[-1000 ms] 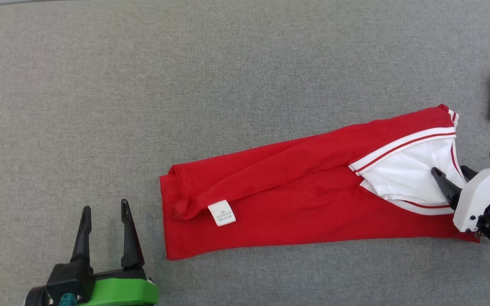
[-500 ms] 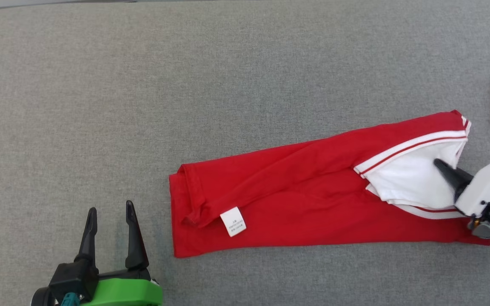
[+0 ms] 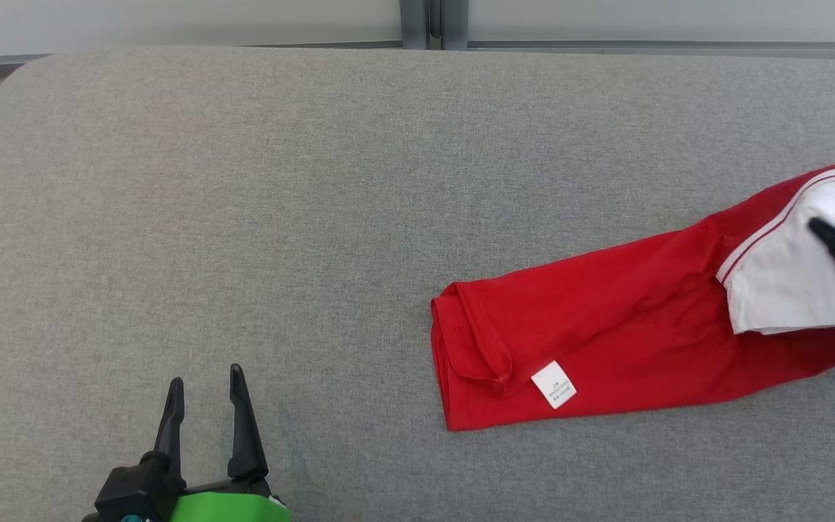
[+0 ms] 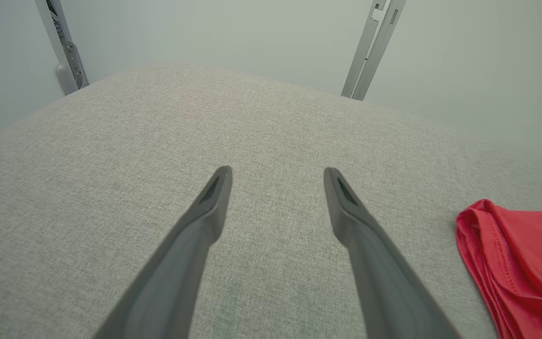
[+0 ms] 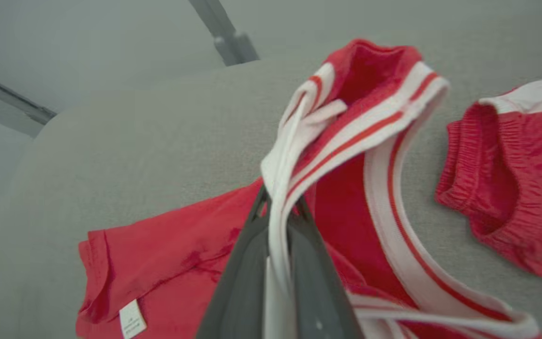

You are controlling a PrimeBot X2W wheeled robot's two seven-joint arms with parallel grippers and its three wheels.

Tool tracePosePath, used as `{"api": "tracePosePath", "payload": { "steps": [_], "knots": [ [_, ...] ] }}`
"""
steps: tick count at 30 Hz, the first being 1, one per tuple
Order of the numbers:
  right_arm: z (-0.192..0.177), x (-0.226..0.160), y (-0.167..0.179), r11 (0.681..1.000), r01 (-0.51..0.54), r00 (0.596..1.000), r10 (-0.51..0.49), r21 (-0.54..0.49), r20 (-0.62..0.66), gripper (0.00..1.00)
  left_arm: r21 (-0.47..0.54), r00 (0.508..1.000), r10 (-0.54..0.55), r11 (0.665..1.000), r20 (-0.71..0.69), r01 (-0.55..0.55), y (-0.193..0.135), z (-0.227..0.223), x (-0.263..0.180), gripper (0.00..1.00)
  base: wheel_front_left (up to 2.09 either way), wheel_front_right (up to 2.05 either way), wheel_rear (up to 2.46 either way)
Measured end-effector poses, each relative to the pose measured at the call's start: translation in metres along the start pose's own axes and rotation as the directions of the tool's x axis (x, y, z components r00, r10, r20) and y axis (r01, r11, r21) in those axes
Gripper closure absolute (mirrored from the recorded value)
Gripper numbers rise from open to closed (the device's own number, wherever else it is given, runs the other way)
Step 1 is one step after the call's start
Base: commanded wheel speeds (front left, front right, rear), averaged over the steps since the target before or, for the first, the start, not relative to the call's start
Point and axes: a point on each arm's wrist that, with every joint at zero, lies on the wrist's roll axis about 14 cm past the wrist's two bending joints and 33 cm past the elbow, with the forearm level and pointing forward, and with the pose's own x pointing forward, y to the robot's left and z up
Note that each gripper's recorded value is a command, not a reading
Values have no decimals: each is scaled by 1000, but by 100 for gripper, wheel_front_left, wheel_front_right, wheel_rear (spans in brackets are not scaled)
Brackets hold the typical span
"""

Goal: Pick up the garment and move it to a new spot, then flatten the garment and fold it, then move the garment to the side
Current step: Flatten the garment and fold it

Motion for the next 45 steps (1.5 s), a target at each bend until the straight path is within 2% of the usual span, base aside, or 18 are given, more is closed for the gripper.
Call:
{"api": "tracePosePath", "payload": {
  "steps": [4, 7, 14, 16, 21, 25, 26, 27, 28, 31, 37, 39, 40, 42, 45],
  "knots": [
    [-37, 20, 75, 983, -184, 979, 182, -7, -92, 100, -14, 1000, 4, 1000, -14, -4, -1, -4, 0, 0, 0, 0, 0],
    [-66, 31, 120, 960, -276, 950, 280, 43, -141, 100, -19, 1000, 3, 1000, -25, -3, -2, -7, -1, 0, 0, 0, 0],
    [-121, 48, 198, 911, -397, 880, 411, 107, -239, 100, -16, 998, 7, 1000, -58, -8, -1, -17, -5, 0, 0, 0, 0],
    [-126, 49, 211, 900, -419, 867, 435, 120, -243, 96, -13, 998, 16, 1000, -65, -16, 1, -19, -6, 0, 0, 0, 0],
    [-131, 47, 228, 887, -446, 855, 461, 118, -238, 95, -9, 997, 20, 1000, -75, -21, 3, -22, -7, 0, 0, 0, 0],
    [-133, 47, 231, 887, -445, 856, 461, 122, -235, 91, -8, 997, 14, 1000, -81, -14, 1, -24, -7, 0, 0, 0, 0],
    [-134, 47, 230, 890, -439, 860, 456, 123, -230, 84, -8, 996, 11, 1000, -84, -12, 0, -25, -7, 0, 0, 0, 0],
    [-134, 48, 229, 892, -435, 864, 452, 124, -223, 67, -8, 996, 9, 1000, -86, -10, 0, -26, -7, 0, 0, 0, 0],
    [-133, 48, 230, 891, -435, 866, 453, 129, -213, 0, -7, 996, 7, 1000, -88, -7, -1, -27, -7, 0, 0, 0, 0],
    [-129, 43, 242, 866, -468, 850, 495, 175, -179, 0, -2, 996, 2, 1000, -88, -2, -2, -27, -6, 0, 0, 0, 0],
    [-97, 13, 279, 749, -599, 779, 627, 282, -10, 0, 31, 998, -5, 999, -69, 7, 2, -22, -5, 0, 0, 0, 0],
    [-83, 1, 282, 727, -621, 771, 633, 294, 65, 0, 39, 998, -7, 999, -60, 9, 4, -20, -7, 0, 0, 0, 0],
    [-78, -3, 280, 725, -624, 773, 627, 292, 95, 0, 40, 998, -6, 999, -59, 8, 5, -19, -9, 0, 0, 0, 0],
    [-62, -18, 263, 753, -604, 797, 572, 260, 193, 0, 43, 999, -3, 999, -47, 5, 9, -16, -14, 0, 0, 0, 0],
    [-55, -34, 226, 826, -527, 841, 474, 201, 261, 0, 43, 999, -15, 999, -39, 16, 8, -14, -21, 0, 0, 0, 0]
  ]
}}
